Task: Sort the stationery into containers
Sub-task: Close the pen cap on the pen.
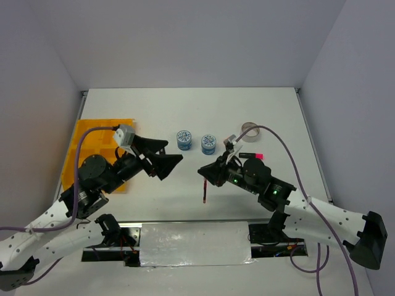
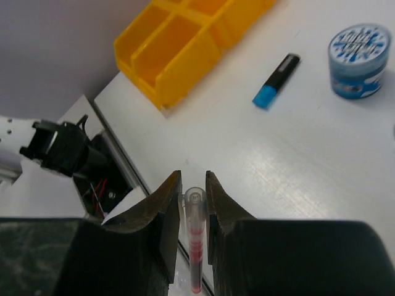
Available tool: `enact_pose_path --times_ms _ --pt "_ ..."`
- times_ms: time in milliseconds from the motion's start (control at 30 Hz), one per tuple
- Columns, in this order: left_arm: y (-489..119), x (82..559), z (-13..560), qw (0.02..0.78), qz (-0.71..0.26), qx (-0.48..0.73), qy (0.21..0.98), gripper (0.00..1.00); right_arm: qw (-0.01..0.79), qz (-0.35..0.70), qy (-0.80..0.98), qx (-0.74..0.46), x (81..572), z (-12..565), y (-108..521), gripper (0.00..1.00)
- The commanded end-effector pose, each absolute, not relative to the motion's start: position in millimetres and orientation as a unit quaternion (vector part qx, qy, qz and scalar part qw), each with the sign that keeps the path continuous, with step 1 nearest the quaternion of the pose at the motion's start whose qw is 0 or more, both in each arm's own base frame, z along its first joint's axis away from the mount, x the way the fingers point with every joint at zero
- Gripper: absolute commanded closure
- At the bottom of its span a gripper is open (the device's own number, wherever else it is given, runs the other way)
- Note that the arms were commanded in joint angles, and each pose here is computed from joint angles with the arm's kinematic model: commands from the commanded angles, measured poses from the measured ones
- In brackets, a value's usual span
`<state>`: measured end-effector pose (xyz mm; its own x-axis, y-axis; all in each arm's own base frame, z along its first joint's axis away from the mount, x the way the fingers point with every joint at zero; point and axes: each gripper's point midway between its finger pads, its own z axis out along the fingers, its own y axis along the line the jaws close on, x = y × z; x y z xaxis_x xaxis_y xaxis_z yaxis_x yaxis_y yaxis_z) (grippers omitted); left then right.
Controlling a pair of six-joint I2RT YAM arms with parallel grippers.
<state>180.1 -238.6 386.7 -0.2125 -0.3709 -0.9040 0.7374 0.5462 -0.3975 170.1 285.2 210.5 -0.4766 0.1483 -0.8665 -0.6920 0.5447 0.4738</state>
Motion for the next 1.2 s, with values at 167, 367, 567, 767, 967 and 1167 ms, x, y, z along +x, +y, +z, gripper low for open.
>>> enact_pose_path --times_ms 167,367,567,767,967,1167 --pt "-277.0 139.2 340.3 0.544 -0.556 0.229 0.586 0.01 0.556 0.412 0.719 -0.062 195.3 301.2 241.9 1.00" --pt "-323.2 115.9 331.2 0.515 -0.576 0.307 0.555 0.01 0.572 0.451 0.684 -0.030 188.0 337.9 230.8 1.00" --pt "-352.4 115.8 327.8 0.500 -0.574 0.331 0.557 0.13 0.566 0.458 0.684 -0.040 183.7 349.5 233.5 1.00" --pt "-353.8 134.2 326.1 0.523 -0.550 0.305 0.575 0.22 0.553 0.484 0.676 -0.057 173.7 354.7 239.8 1.00" --pt "-349.3 137.3 337.9 0.539 -0.539 0.303 0.571 0.57 0.547 0.501 0.668 -0.061 169.0 358.0 243.4 1.00" --pt "-359.7 135.3 325.0 0.518 -0.548 0.314 0.578 0.71 0.544 0.511 0.662 -0.064 168.6 366.2 248.0 1.00"
